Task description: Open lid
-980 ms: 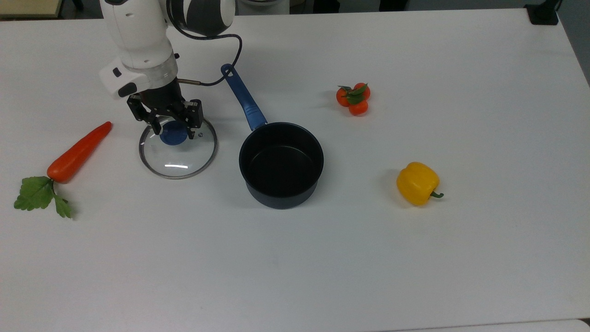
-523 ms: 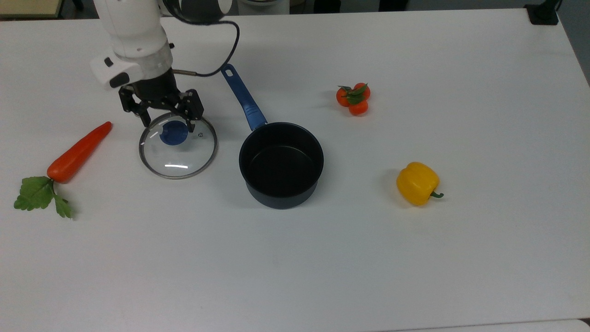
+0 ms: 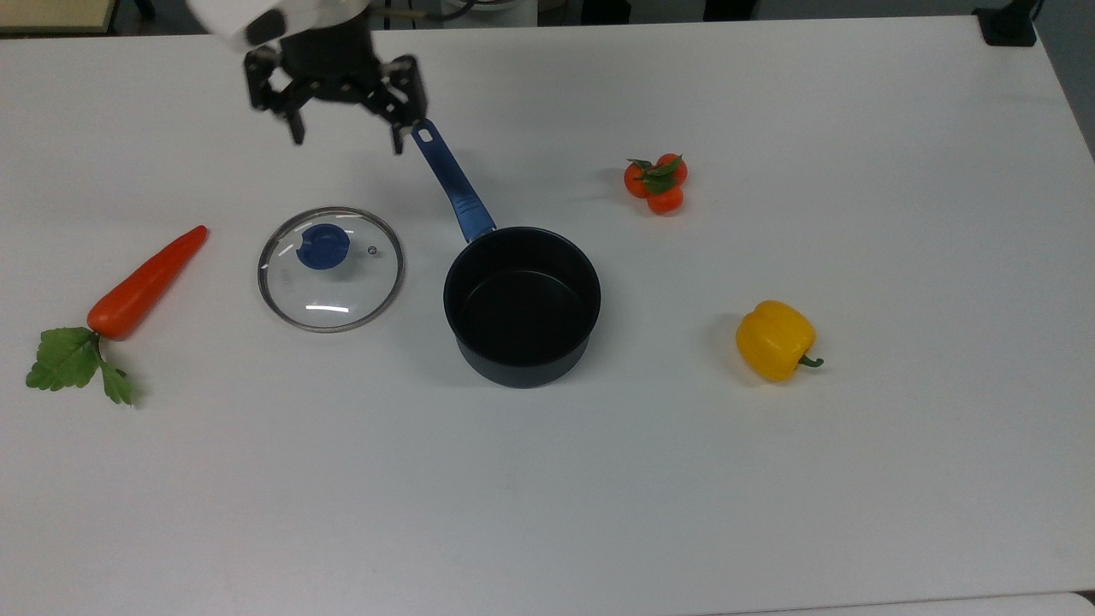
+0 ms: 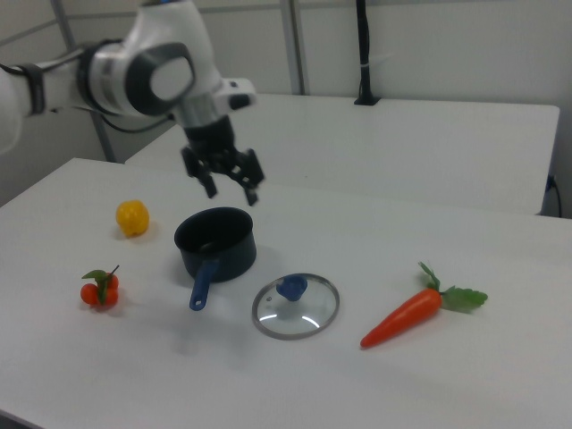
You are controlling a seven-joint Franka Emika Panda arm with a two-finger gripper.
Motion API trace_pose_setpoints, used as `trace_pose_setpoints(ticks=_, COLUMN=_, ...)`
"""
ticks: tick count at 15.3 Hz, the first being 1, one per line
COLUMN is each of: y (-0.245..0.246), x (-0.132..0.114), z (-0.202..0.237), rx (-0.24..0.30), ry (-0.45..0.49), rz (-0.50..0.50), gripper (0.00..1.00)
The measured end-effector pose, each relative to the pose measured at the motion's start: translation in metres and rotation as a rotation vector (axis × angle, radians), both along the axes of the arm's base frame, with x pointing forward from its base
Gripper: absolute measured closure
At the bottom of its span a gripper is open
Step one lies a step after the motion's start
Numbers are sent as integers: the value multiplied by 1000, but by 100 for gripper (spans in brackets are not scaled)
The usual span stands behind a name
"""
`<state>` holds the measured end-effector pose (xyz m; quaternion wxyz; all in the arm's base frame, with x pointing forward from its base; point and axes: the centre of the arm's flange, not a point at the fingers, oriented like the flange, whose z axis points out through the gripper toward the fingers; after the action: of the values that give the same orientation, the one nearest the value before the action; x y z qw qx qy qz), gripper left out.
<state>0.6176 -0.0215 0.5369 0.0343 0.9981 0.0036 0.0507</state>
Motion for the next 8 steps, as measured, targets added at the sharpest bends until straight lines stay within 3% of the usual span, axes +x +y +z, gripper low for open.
trace_pose_setpoints(ticks=4, y=71, x=-37, z=47, rx=-15, ry=61, rz=44, gripper=0)
trace_pose_setpoints(ticks=8, y=84, x=-66, z=74, rx=-21, ry=102, rz=57, gripper=0)
